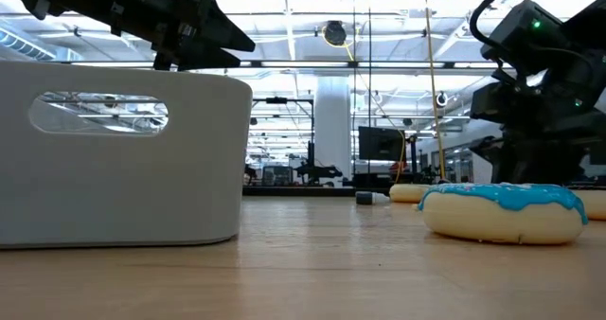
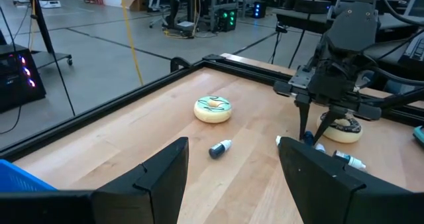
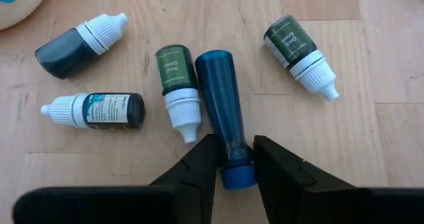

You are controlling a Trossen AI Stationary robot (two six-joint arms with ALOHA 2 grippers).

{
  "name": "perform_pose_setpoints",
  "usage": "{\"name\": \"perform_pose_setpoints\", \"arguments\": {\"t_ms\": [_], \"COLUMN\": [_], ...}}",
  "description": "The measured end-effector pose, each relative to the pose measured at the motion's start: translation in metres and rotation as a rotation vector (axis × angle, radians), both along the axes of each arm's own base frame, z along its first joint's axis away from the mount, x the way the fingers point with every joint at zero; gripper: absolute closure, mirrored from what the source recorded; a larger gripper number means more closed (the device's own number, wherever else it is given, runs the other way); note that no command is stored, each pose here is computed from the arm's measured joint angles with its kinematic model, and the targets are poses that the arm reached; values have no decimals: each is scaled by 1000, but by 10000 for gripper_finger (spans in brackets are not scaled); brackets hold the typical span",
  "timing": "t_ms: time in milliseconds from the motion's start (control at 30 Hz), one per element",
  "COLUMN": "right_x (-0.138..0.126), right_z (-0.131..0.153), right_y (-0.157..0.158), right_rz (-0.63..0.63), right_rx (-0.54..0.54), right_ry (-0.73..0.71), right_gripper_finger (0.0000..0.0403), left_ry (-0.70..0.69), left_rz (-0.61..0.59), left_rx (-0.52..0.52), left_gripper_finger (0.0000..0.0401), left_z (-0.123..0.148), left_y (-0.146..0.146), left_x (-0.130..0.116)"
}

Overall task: Pick & Place Food Item
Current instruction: Put the blue food coloring bottle into the blue bin

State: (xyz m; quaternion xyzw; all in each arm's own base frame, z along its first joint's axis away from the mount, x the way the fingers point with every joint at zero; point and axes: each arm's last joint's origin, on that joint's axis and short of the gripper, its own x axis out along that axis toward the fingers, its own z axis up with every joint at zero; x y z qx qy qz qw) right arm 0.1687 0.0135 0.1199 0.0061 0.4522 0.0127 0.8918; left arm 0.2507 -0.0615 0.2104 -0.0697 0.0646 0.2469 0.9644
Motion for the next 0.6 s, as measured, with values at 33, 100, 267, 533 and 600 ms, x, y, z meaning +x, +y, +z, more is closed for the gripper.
{"name": "perform_pose_setpoints", "arguments": {"t_ms": [33, 100, 267, 533, 600], "right_x": [0, 0, 4, 19, 24], "right_z": [0, 1, 11, 40, 49], "right_y": [0, 0, 0, 1, 1], "right_rz": [-1, -4, -3, 59, 74], "right_rx": [-1, -4, 0, -45, -62], "right_ry": [-3, -13, -115, -453, -555], "right_gripper_finger": [326, 327, 311, 317, 320], "left_ry": [0, 0, -1, -22, -48], "left_rz": [0, 0, -16, -12, -23], "left_rx": [0, 0, -4, -24, -46], "left_gripper_finger": [162, 162, 162, 162, 162], "left_z": [0, 0, 0, 1, 3], "left_y": [0, 0, 0, 1, 3], "left_x": [0, 0, 0, 1, 2]}}
